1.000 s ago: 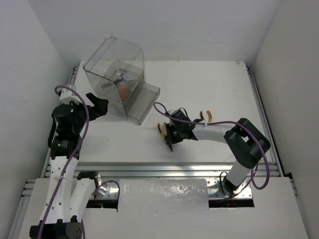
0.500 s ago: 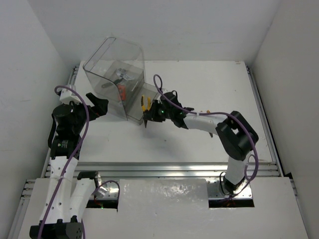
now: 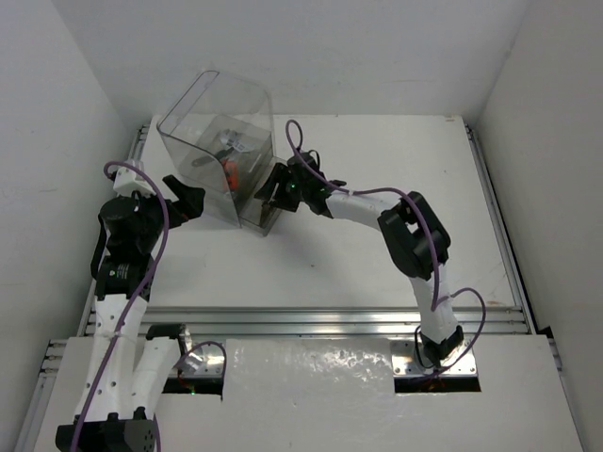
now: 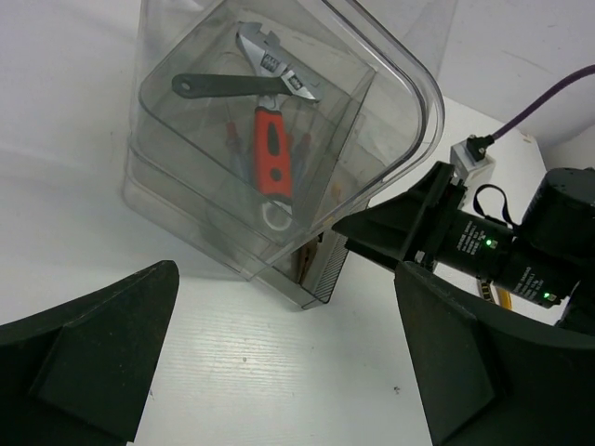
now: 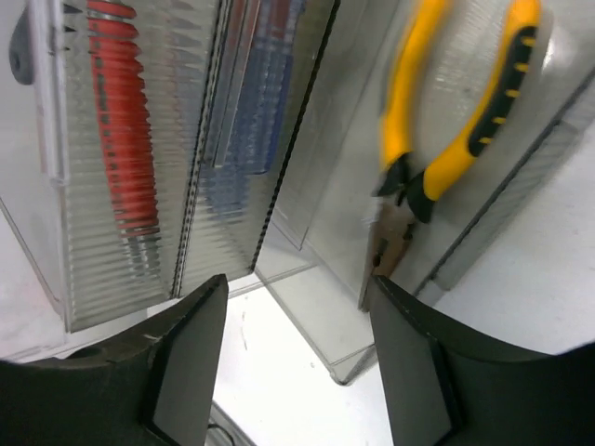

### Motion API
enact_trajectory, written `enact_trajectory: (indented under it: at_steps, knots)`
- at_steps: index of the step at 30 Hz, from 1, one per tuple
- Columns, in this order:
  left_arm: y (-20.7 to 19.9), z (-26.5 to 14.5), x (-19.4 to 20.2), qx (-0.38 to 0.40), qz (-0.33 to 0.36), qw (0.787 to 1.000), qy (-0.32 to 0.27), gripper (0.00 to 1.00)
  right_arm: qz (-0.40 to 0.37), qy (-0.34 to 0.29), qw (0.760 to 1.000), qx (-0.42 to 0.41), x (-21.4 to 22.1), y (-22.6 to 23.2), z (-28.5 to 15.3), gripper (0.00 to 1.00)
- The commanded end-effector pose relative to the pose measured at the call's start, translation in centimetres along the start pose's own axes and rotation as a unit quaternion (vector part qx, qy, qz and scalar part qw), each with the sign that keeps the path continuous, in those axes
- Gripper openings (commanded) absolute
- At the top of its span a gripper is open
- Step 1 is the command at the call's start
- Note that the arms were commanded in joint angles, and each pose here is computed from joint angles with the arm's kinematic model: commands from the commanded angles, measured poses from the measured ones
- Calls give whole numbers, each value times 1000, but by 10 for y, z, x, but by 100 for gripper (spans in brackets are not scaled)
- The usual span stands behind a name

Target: Sort the tools into containers

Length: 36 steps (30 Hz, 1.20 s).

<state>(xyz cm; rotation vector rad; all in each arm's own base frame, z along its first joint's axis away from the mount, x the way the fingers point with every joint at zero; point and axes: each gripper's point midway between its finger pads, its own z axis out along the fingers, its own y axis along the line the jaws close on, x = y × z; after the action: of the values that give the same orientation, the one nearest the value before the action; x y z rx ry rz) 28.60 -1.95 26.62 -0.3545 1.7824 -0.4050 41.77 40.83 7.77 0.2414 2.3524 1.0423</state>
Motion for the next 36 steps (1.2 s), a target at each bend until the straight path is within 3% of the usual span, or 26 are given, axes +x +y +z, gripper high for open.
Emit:
enact_trajectory:
  at_steps: [1, 6, 9, 10, 12, 13, 17, 20, 25, 28, 34, 36]
  knots:
    - [-11, -3, -22, 19, 14, 999, -32, 100, -42, -60, 997, -11, -39, 37, -40, 63]
    - [-12, -4, -22, 19, 15, 999, -33, 100, -139, -83, 985, 61, -63, 21, -84, 66]
    - [-12, -5, -23, 21, 15, 999, -34, 100, -230, -48, 959, 155, -68, -35, -120, 71]
    - [-12, -4, -22, 20, 13, 999, -33, 100, -271, -1, 942, 198, -53, -71, -134, 72]
    - [-13, -4, -22, 23, 14, 999, -33, 100, -294, 1, 921, 254, -63, -106, -167, 72]
    - [-14, -5, -22, 25, 14, 999, -32, 100, -296, 32, 908, 295, -57, -146, -185, 73]
    - [-12, -4, -22, 20, 15, 999, -29, 100, -261, 62, 903, 334, -56, -206, -232, 73]
    - [-12, -4, -21, 18, 16, 999, -28, 100, -248, 100, 907, 326, -47, -228, -243, 73]
    - [-12, -2, -19, 20, 16, 999, -23, 100, -218, 160, 890, 366, -27, -267, -250, 73]
    - [-13, -2, -19, 25, 16, 999, -21, 100, -199, 170, 899, 351, -22, -275, -241, 73]
    - [-16, -1, -18, 34, 16, 999, -17, 100, -171, 189, 894, 369, -11, -305, -238, 67]
    - [-16, -2, -18, 34, 16, 999, -17, 100, -168, 197, 892, 371, -7, -310, -236, 60]
